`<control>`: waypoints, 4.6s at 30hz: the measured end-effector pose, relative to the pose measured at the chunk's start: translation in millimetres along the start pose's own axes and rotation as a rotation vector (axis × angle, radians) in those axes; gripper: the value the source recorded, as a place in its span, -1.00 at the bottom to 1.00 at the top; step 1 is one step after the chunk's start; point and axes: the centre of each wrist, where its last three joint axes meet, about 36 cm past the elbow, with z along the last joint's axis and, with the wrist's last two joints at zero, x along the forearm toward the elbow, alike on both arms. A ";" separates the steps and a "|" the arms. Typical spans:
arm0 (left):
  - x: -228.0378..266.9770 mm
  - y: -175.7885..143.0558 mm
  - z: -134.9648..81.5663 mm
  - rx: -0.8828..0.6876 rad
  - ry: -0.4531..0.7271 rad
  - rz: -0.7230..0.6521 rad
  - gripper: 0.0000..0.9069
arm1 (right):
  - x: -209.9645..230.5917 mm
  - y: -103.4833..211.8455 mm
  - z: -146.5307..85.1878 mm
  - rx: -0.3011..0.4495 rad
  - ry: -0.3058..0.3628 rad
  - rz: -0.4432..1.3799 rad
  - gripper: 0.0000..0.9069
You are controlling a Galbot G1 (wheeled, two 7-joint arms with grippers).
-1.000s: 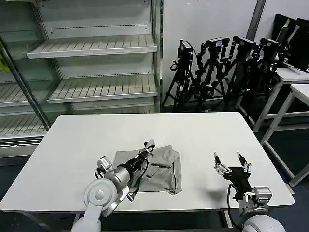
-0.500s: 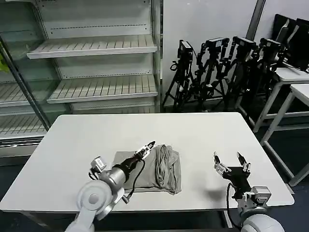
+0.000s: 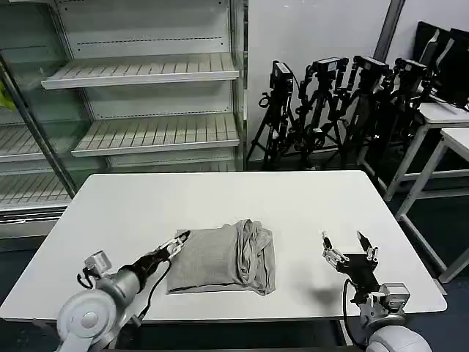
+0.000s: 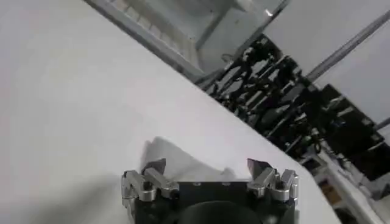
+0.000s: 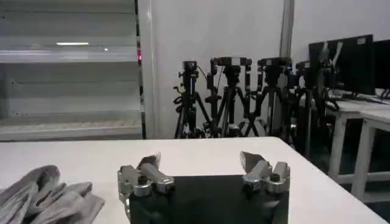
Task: Fold and organize the clothes.
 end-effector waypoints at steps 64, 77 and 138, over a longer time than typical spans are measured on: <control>-41.6 -4.1 25.2 0.217 0.013 0.092 -0.93 | 13.6 0.3 -5.6 0.008 -0.004 0.020 1.00; -11.9 38.9 -2.3 0.180 -0.041 -0.001 -0.91 | 9.9 1.1 -7.2 0.004 -0.015 0.011 1.00; -177.9 -182.5 72.5 -0.624 -0.077 0.216 1.00 | 31.9 14.7 -10.5 0.018 -0.053 0.034 1.00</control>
